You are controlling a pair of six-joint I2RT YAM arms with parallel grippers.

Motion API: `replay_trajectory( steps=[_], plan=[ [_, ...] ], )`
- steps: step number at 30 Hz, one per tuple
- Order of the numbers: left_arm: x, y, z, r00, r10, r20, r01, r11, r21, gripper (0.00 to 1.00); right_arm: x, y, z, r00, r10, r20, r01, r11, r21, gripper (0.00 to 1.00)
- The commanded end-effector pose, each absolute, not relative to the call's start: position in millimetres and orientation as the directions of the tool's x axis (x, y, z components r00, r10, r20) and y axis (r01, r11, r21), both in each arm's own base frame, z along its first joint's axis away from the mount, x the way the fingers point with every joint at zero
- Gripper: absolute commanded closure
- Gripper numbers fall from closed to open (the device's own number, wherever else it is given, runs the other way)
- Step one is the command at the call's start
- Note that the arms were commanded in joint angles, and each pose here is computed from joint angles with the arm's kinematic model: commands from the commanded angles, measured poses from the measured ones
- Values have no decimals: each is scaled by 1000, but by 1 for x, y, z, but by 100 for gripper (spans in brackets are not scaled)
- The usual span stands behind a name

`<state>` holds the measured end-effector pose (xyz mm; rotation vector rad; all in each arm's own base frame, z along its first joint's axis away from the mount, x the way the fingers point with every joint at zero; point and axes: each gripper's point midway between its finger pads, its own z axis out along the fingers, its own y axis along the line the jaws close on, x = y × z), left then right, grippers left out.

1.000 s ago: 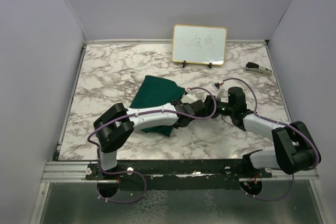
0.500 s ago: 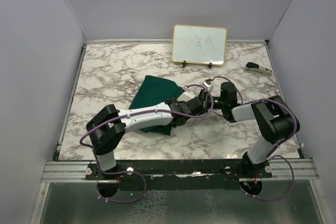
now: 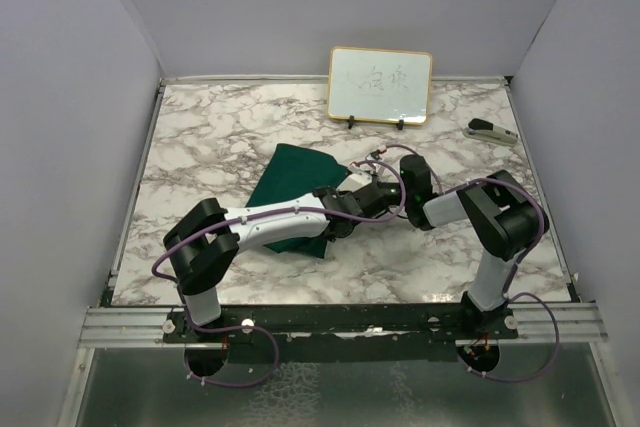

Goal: Prepare the surgical pack
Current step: Pack the surgical kit at the center of the board.

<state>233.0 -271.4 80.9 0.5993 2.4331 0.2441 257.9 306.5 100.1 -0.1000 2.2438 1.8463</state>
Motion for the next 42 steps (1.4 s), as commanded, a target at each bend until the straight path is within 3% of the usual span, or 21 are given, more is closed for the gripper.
replay_trajectory(
  steps=[1,19,42],
  plan=[
    [235,-281,87,-705,460,-540,379,888,262,87,261,304,89,-961,124,-248,-211,252,944,86],
    [233,-296,92,-703,461,-542,434,881,186,99,272,325,75,-965,140,-222,-185,234,954,89],
    [234,-311,122,-656,432,-619,477,873,104,100,281,357,79,-959,254,-124,-83,167,983,90]
  ],
)
